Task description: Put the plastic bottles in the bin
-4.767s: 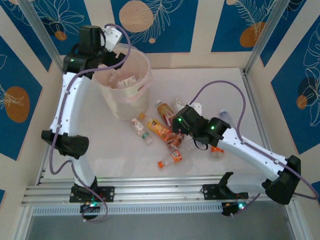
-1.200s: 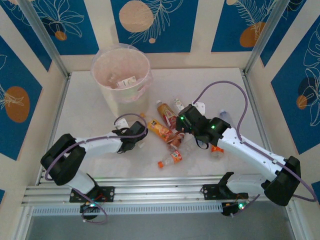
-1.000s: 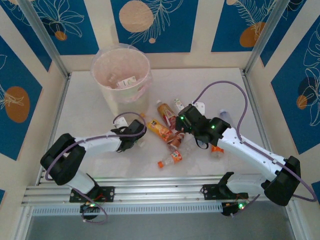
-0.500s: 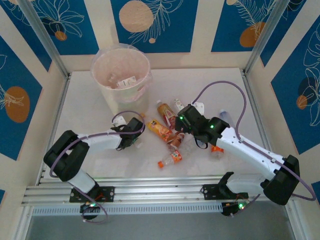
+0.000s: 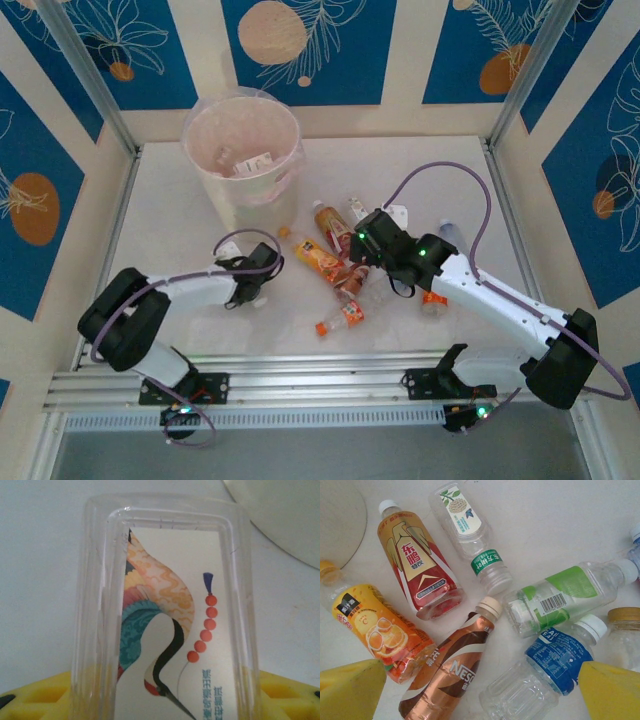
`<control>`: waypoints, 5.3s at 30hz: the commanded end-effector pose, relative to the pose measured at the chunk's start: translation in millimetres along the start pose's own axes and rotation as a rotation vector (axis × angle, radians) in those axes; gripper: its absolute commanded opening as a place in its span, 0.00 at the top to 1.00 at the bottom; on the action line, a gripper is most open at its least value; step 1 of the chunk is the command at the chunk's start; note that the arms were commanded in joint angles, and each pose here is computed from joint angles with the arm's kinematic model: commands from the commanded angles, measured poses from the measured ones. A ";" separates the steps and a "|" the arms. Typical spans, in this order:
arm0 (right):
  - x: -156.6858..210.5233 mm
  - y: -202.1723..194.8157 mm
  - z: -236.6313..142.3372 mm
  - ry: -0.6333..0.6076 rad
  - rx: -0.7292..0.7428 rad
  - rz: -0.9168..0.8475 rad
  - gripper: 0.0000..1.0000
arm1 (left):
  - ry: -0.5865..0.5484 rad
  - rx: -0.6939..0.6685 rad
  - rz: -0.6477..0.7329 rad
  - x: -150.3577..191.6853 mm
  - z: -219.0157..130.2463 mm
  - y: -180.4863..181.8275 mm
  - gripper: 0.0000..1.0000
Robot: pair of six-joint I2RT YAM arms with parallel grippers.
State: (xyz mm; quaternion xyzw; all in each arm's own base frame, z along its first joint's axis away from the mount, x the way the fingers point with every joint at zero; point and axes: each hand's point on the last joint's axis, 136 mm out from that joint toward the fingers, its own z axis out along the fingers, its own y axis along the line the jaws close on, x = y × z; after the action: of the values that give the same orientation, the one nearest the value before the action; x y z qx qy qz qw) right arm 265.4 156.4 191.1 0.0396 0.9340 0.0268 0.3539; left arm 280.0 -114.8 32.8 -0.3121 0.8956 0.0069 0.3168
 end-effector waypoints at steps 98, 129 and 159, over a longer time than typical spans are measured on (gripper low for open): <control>-12.1 -20.8 -30.6 -0.049 0.005 0.059 0.01 | 0.028 0.461 1.174 -260.1 -35.1 -189.9 0.54; -5.9 -23.1 -23.4 -0.032 0.029 0.058 0.01 | -0.060 0.342 1.162 -276.2 -26.0 -200.1 0.12; -1.3 -35.5 -24.3 -0.052 0.054 0.068 0.01 | -0.324 0.679 0.928 -285.1 -251.1 -203.5 0.00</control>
State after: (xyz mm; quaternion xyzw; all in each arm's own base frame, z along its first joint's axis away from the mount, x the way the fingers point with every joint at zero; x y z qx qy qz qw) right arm 248.2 130.9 206.4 0.0604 0.9287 0.0244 0.3651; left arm 456.2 -154.1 417.9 0.2276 0.8410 -0.0636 0.4867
